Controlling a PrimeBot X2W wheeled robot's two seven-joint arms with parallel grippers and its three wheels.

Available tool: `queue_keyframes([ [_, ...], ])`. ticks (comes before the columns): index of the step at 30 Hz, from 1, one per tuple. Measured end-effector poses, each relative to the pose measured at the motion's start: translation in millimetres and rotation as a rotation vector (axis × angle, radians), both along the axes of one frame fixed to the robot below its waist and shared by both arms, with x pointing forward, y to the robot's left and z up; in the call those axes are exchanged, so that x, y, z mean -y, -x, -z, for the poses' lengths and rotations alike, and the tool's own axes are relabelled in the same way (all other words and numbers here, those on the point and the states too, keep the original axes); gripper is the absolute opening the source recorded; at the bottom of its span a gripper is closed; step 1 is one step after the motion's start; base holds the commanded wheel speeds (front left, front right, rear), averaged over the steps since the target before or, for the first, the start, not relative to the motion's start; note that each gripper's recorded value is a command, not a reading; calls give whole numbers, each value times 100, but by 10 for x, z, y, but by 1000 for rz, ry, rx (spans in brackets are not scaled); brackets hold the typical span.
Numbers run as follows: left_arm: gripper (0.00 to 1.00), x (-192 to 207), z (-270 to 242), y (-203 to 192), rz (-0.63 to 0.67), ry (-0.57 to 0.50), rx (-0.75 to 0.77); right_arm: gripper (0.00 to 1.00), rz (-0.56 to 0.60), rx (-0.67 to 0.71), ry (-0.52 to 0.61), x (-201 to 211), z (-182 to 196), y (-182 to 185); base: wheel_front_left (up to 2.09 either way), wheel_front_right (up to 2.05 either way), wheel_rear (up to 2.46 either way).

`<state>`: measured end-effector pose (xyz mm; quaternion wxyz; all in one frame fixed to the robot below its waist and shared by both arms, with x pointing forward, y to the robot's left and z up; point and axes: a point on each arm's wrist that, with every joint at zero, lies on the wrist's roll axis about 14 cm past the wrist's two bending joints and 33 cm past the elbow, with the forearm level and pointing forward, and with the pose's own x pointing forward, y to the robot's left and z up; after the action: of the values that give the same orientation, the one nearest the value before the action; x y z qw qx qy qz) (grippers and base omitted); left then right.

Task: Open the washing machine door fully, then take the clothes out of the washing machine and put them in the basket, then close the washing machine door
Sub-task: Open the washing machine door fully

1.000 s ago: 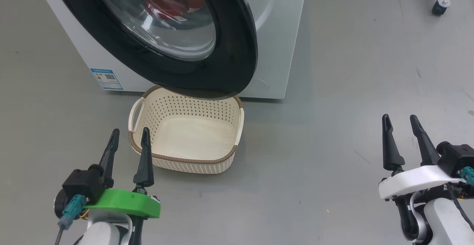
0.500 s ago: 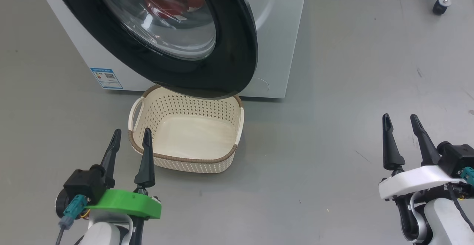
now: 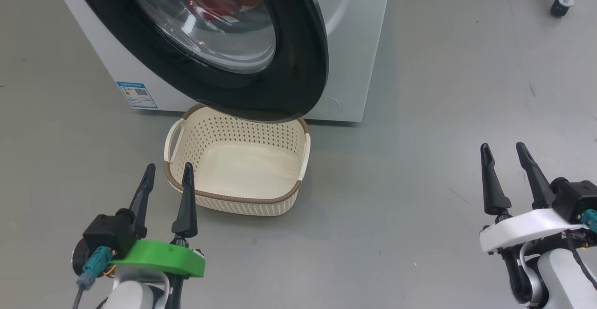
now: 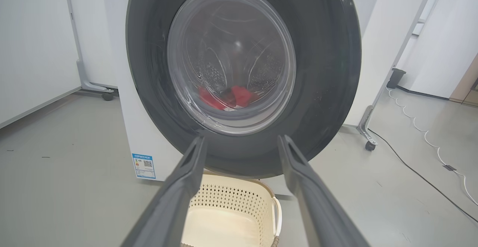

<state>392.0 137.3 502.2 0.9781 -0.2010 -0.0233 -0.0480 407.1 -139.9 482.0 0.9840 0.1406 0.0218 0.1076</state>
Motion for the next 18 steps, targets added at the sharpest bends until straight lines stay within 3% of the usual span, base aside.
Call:
queue_keyframes([
  [15, 100, 81, 187, -53, 25, 3, -50, 100, -98, 105, 77, -143, -315, -492, 0, 0, 0],
  [17, 100, 86, 238, -60, 27, 2, -65, 24, -122, 116, 104, -176, -352, -592, 0, 0, 0],
  [18, 100, 91, 259, -66, 29, 2, -70, 0, -136, 121, 112, -198, -370, -640, 0, 0, 0],
])
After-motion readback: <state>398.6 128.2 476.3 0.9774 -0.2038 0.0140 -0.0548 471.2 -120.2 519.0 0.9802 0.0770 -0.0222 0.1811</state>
